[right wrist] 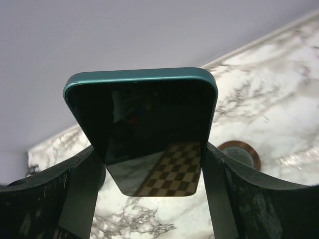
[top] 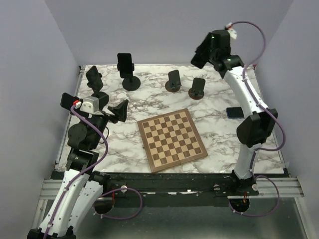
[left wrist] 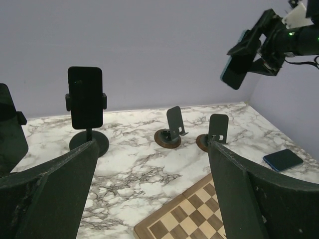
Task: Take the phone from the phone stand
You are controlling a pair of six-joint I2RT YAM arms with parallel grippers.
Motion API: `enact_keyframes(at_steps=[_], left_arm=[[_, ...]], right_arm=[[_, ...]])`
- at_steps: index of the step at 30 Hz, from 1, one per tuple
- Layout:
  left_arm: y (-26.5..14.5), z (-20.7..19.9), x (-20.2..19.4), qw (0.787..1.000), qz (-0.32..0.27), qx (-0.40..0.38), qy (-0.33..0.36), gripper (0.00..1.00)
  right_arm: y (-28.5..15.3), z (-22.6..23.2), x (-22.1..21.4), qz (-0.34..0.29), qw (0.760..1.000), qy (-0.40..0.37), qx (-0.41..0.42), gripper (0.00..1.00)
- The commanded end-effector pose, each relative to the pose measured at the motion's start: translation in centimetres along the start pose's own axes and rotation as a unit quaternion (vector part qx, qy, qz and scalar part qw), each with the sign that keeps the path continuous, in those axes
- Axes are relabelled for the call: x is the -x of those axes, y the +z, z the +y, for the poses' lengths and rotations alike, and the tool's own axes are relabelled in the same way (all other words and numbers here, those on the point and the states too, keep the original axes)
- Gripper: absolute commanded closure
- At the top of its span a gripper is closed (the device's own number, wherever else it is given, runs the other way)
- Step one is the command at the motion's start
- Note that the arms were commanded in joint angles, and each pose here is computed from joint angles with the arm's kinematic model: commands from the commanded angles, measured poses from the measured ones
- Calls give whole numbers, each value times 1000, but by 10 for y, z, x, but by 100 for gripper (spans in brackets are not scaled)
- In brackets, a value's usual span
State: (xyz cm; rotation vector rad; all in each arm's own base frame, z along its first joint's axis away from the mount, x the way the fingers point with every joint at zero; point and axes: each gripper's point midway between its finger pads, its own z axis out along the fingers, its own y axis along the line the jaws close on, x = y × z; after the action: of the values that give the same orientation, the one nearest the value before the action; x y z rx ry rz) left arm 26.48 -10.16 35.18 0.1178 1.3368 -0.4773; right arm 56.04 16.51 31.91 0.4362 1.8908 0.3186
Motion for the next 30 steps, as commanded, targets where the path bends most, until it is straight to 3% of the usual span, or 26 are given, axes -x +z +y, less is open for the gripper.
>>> enact_keyframes(at_steps=[1,4,11,15,19,24,30], left_arm=[[-3,-8,19,1000,-21,-14,-2,1],[-3,-9,20,1000,-22,-15,-3,1],[-3,-9,19,1000,-22,-16,-3,1],[-4,-9,19,1000,-22,-15,-3,1],[-3,-9,18,1000,-21,-15,-3,1],[-3,-9,18,1000,-20,-15,-3,1],[-3,-9,18,1000,-20,-15,-2,1]], right_arm=[[-6,-98,18,-3,977,172,-122,99],[-12,-153,12,-3,950,247,-192,99],[-9,-254,-40,68,865,408,-285,99],[7,-276,-68,113,844,442,-283,99],[12,-293,-105,164,806,483,-299,99],[13,-318,-128,159,784,492,-342,99],[30,-331,-143,183,774,494,-350,99]])
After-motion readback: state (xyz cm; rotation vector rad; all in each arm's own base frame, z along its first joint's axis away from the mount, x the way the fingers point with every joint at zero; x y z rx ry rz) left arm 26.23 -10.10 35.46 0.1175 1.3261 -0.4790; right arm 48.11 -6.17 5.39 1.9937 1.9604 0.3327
